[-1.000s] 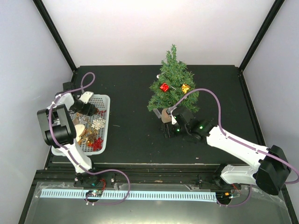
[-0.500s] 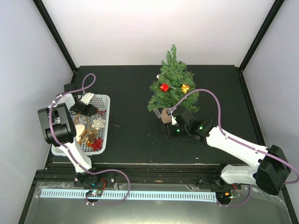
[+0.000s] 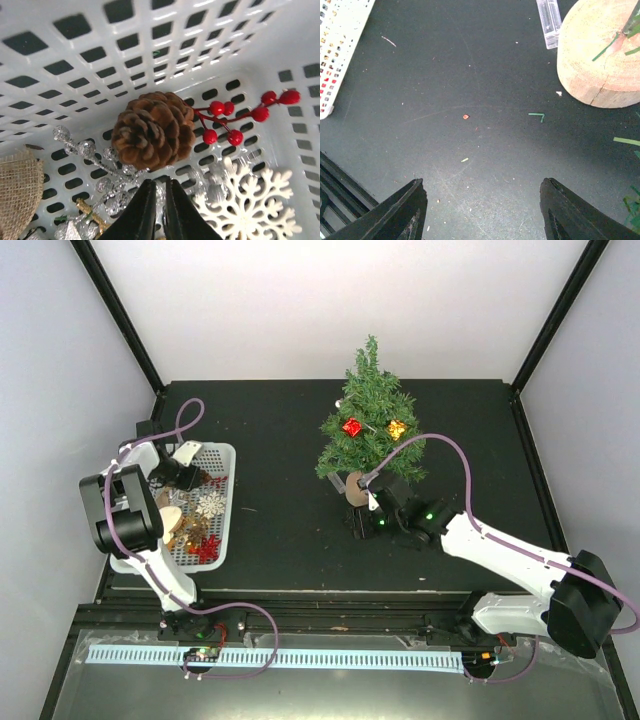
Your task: Decorate the small christmas tree
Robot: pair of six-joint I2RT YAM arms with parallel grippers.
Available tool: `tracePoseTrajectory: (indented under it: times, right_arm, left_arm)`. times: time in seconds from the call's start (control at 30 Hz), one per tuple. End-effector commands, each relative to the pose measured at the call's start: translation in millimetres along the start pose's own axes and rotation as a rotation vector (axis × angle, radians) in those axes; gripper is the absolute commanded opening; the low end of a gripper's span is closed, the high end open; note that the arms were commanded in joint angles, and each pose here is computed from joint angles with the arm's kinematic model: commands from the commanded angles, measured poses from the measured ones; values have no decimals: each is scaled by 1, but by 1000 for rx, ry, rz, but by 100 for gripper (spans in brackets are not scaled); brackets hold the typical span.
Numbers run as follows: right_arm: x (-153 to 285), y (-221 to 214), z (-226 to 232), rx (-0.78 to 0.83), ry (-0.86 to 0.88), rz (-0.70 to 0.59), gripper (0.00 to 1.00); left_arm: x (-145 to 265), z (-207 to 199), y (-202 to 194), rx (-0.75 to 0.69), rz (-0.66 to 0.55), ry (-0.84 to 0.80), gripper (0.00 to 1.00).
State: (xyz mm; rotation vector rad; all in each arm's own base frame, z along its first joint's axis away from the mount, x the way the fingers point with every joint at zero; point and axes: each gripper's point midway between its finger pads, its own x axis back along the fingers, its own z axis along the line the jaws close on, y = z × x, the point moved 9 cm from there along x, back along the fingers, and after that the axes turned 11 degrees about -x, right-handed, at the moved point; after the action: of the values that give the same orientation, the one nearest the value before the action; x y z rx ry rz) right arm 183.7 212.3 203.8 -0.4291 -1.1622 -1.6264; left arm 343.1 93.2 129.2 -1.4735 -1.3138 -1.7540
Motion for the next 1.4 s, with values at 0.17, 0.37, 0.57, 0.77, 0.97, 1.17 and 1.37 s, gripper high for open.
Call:
tracePoseTrajectory:
  times: [0.17, 0.37, 0.57, 0.77, 0.97, 1.17, 1.37]
  right_arm:
    - [5, -2, 0, -10, 16, -26, 63]
    - [8, -3, -1, -8, 18, -31, 63]
    - [7, -3, -1, -6, 19, -25, 63]
    - [8, -3, -1, -3, 17, -25, 63]
    - [6, -2, 0, -2, 20, -20, 63]
    - [5, -2, 0, -1, 20, -15, 63]
    - [3, -2, 1, -3, 26, -8, 63]
  left_arm:
    - [30, -16, 2, -37, -39, -7, 1]
    - [35, -24, 0, -53, -41, -20, 2]
    - [14, -41, -7, -146, 31, 4, 45]
    - [-2, -39, -12, -191, 79, 72, 51]
    - [1, -35, -7, -189, 60, 116, 50]
    - [22, -40, -3, -229, 11, 139, 46]
    - [35, -43, -1, -283, 11, 158, 45]
